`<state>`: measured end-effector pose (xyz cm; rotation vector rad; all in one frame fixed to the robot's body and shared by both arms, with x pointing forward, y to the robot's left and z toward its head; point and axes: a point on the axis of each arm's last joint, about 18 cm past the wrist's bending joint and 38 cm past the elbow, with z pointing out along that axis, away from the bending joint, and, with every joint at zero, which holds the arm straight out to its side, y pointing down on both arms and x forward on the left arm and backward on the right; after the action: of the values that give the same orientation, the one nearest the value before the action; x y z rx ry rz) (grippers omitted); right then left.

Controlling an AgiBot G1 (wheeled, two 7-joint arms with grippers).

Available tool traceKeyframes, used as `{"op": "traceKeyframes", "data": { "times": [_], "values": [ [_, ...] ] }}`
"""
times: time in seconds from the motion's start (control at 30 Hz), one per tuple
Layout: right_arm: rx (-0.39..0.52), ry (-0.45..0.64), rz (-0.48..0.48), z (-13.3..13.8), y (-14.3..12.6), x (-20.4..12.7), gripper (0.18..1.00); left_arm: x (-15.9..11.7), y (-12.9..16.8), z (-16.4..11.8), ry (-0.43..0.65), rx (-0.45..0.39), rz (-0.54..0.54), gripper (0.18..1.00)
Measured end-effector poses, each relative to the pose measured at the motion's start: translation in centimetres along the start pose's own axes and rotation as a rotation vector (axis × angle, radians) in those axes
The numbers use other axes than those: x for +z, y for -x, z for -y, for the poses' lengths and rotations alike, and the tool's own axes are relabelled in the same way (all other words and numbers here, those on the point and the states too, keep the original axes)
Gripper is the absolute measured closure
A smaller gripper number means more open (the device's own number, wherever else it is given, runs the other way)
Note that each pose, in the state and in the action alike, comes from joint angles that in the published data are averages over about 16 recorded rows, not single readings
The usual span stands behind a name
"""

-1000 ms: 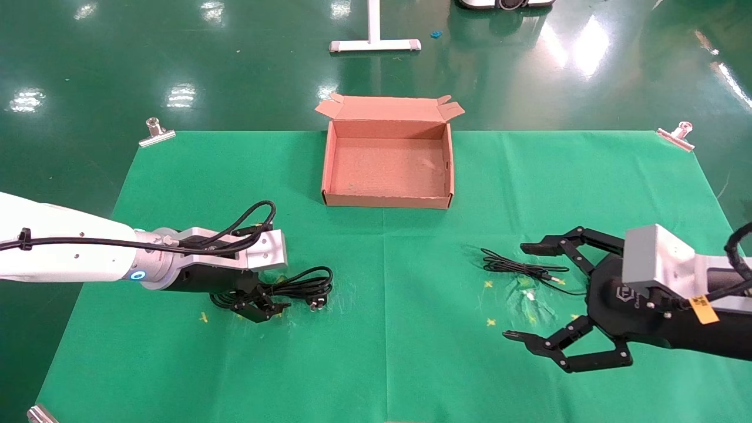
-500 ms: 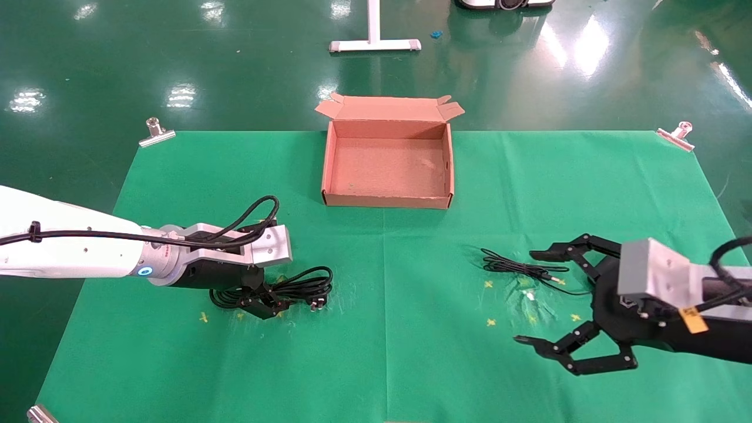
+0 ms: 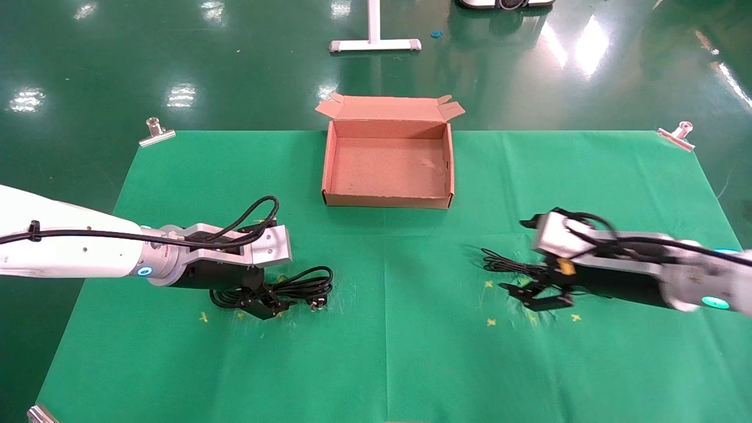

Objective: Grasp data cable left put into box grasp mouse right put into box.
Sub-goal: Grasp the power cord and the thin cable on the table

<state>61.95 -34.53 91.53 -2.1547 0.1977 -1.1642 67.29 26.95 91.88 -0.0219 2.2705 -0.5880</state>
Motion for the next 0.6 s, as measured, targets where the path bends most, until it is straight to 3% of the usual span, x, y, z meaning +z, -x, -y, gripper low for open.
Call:
{"op": "traceKeyframes", "data": {
  "times": [0.27, 0.6],
  "values": [
    [0.090, 0.048, 0.002, -0.5, -0.8, 3.6, 0.178, 0.0, 0.0, 0.0, 0.000, 0.000, 0.000, 0.184],
    [0.140, 0.067, -0.010, -1.7, -1.8, 4.7, 0.178, 0.0, 0.0, 0.0, 0.000, 0.000, 0.000, 0.184]
  ]
}}
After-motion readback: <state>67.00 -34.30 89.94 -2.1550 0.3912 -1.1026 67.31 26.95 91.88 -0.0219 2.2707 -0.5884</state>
